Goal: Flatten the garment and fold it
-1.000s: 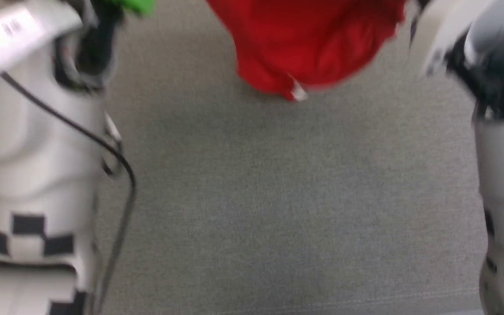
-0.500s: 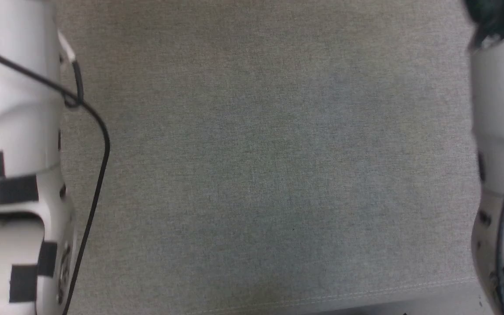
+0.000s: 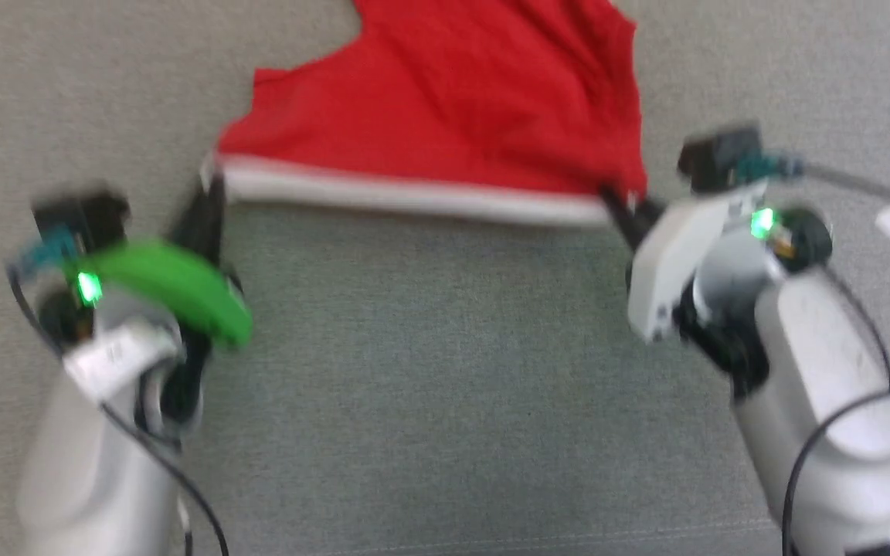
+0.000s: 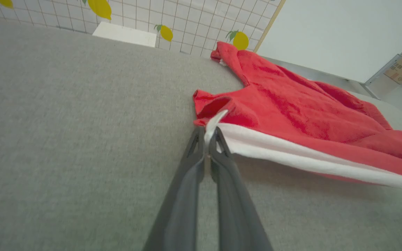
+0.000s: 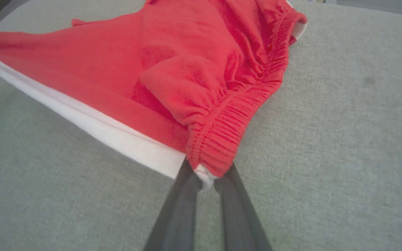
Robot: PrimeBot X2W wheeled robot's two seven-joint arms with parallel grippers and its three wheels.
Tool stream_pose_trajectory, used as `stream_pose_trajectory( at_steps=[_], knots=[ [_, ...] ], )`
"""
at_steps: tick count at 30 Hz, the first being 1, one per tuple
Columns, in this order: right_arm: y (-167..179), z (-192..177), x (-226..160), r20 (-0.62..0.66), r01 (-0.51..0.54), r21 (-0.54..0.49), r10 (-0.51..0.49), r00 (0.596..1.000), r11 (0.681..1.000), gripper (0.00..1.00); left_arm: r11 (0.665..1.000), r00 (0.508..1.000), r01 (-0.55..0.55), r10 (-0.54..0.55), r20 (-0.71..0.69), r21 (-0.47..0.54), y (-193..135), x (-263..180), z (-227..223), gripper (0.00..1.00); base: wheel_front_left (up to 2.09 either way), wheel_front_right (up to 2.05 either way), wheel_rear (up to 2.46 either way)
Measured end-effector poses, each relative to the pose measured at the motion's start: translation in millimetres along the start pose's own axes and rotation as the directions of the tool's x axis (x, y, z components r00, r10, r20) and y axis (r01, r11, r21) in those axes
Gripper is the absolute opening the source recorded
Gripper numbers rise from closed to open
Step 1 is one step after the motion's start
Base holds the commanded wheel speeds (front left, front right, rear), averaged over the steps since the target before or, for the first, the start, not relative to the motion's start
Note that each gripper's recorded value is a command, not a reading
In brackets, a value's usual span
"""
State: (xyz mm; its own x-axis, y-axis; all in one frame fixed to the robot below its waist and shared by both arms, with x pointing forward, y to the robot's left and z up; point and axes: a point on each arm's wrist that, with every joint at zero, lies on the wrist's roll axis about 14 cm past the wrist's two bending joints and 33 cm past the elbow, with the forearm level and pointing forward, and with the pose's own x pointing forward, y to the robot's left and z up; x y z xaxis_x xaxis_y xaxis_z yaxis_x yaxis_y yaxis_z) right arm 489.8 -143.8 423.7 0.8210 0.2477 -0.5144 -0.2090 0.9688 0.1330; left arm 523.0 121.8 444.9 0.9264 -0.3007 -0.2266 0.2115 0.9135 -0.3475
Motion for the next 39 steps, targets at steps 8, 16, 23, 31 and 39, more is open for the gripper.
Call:
stream_pose_trajectory(
  at_steps=[8,16,23,31,39],
  knots=[
    [12.5,-52.1,-54.0,-0.100,0.005,0.067,0.002,0.995,0.998,0.00,0.986,0.964,-0.115,0.081,-0.254,-0.119,4.5,-94.0,-66.7,0.00,0.00,0.00,0.00],
    [18.8,-93.6,-109.1,-0.232,0.051,0.077,-0.031,0.972,0.996,0.00,0.972,0.904,-0.146,0.055,-0.425,-0.184,-15.1,-167.5,-98.8,0.00,0.00,0.00,0.00],
    [22.4,-96.5,-133.1,-0.231,0.068,0.092,-0.045,0.972,0.993,0.00,0.983,0.951,-0.081,0.026,-0.307,-0.167,-30.8,-173.6,-68.5,0.00,0.00,0.00,0.00],
    [24.5,-65.5,-121.8,-0.101,0.049,0.096,-0.039,0.994,0.994,0.00,0.998,0.998,0.063,-0.063,-0.022,-0.020,-55.5,-109.9,-1.9,0.00,0.00,0.00,0.00],
    [16.3,-22.1,-94.0,0.020,0.035,0.092,-0.037,0.999,0.995,0.00,0.981,0.986,0.134,-0.146,0.078,0.139,-79.7,-28.4,35.8,0.00,0.00,0.00,0.00]
  ],
)
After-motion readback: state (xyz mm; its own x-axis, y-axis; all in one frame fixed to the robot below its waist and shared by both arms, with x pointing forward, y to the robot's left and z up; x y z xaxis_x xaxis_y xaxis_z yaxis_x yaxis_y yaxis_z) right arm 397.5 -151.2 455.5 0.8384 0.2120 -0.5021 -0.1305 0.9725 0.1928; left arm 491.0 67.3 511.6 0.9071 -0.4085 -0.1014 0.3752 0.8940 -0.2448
